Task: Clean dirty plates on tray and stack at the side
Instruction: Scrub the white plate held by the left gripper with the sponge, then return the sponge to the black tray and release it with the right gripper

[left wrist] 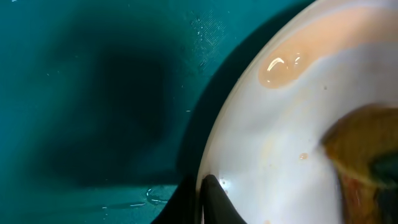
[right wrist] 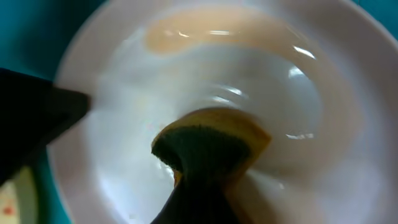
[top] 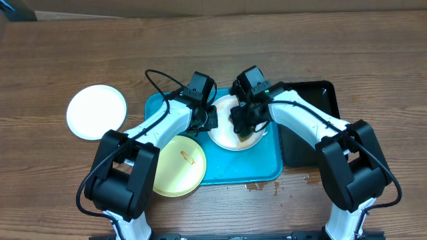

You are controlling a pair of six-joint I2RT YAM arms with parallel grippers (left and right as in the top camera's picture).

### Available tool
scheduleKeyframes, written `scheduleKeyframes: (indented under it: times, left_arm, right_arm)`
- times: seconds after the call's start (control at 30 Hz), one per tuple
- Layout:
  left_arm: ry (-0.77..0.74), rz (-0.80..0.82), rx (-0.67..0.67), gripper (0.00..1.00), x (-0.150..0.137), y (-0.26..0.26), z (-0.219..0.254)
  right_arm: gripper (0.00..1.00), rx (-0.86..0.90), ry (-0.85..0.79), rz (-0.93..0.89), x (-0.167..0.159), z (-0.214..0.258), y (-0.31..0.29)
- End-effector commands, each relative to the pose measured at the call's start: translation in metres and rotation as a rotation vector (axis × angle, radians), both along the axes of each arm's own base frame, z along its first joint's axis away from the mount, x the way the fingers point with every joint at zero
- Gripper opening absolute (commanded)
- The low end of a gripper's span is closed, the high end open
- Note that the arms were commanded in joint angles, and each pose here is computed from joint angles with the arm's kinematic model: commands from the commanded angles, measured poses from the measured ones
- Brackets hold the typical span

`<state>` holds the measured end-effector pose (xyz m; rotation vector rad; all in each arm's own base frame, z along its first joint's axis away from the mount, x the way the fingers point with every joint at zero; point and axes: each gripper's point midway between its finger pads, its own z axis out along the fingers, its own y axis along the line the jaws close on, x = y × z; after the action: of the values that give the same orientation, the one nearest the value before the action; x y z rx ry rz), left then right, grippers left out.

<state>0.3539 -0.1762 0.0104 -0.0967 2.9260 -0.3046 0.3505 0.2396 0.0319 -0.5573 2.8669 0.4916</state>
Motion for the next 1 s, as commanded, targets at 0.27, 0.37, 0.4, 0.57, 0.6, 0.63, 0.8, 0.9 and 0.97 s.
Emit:
scheduleKeyframes:
  times: [0.27, 0.37, 0.4, 0.57, 0.6, 0.63, 0.8, 0.9, 0.97]
  left_arm:
    - [0.014, -0.013, 0.004, 0.14, -0.004, -0.002, -0.003]
    - [0.014, -0.013, 0.004, 0.25, -0.004, -0.002, -0.003]
    - [0.014, -0.013, 0.004, 0.31, -0.004, -0.002, -0.003]
    - [0.013, -0.013, 0.004, 0.50, -0.004, -0.002, -0.003]
    - [0.013, -0.013, 0.004, 0.50, -0.004, -0.002, -0.003]
    - [0.013, -0.013, 0.004, 0.50, -0.004, -0.002, -0.003]
    - [0.013, -0.013, 0.004, 0.50, -0.004, -0.002, -0.003]
    - [0.013, -0.013, 0.004, 0.49, -0.004, -0.002, -0.003]
    - [0.013, -0.012, 0.004, 0.48, -0.004, -0.002, -0.003]
  right_arm:
    - [0.04, -0.015, -0.062, -0.182, 0.048, 0.085, -0.067]
    - [0.04, -0.112, -0.022, -0.279, 0.045, 0.081, -0.116]
    - [0.04, -0.136, -0.003, -0.306, 0.043, 0.079, -0.130]
    - [0.04, -0.183, 0.086, -0.421, 0.031, 0.066, -0.179]
    - [0.04, -0.187, 0.100, -0.439, 0.029, 0.062, -0.186]
    - [0.04, -0.190, 0.114, -0.450, 0.026, 0.058, -0.190]
    - [0.04, -0.240, 0.117, -0.487, 0.019, 0.028, -0.211]
    - [0.05, -0.305, 0.071, -0.504, 0.021, 0.011, -0.224]
    - [0.13, -0.296, 0.050, -0.506, 0.024, 0.004, -0.223]
